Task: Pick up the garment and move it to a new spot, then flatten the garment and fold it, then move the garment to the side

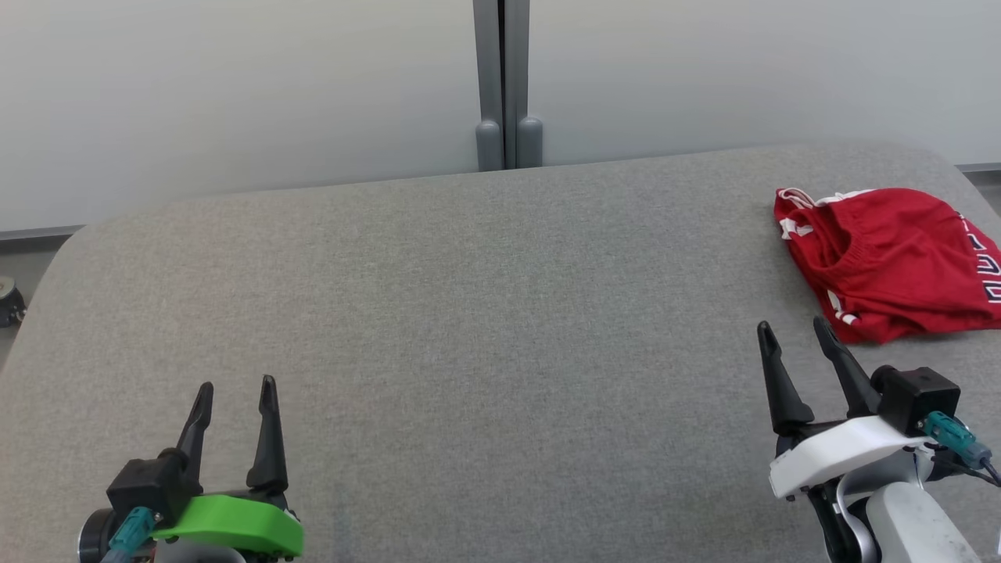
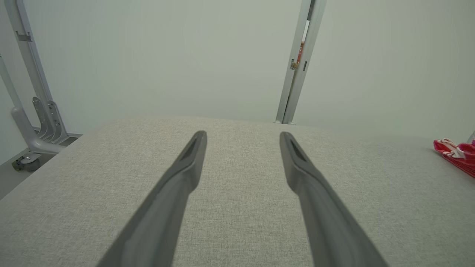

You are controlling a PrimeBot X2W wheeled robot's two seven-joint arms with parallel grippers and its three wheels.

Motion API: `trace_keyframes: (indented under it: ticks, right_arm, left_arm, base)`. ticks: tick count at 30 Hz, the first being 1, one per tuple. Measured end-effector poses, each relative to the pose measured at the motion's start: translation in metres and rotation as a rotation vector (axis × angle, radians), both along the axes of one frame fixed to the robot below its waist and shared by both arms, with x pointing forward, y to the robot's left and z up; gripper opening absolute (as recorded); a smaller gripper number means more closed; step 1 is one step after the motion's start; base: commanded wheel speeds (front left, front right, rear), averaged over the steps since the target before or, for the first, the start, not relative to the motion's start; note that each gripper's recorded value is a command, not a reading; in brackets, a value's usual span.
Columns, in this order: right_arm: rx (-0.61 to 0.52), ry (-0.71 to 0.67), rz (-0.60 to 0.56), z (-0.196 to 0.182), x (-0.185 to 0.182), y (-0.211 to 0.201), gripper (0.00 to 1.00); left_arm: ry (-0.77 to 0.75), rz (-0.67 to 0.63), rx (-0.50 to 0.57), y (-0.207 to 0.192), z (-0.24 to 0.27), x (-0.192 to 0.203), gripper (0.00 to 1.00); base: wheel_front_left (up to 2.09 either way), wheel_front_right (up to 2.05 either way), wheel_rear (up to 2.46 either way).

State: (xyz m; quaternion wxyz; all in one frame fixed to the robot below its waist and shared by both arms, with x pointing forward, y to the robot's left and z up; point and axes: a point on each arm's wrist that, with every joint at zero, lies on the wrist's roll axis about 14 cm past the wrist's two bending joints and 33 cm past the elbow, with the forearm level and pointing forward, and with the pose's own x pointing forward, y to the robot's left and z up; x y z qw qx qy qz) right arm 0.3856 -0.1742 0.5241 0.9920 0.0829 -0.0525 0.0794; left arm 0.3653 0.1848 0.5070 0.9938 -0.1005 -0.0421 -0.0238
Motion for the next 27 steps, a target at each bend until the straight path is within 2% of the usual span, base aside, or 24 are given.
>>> trace_keyframes:
  ticks: [27]
  right_arm:
    - [0.003,0.008,0.014,-0.0030,-0.0036,0.0072,1.00]
  left_arm:
    - [0.010,-0.017,-0.013,-0.0093,-0.0032,0.0019,1.00]
  base:
    - [0.00,0.00,0.00]
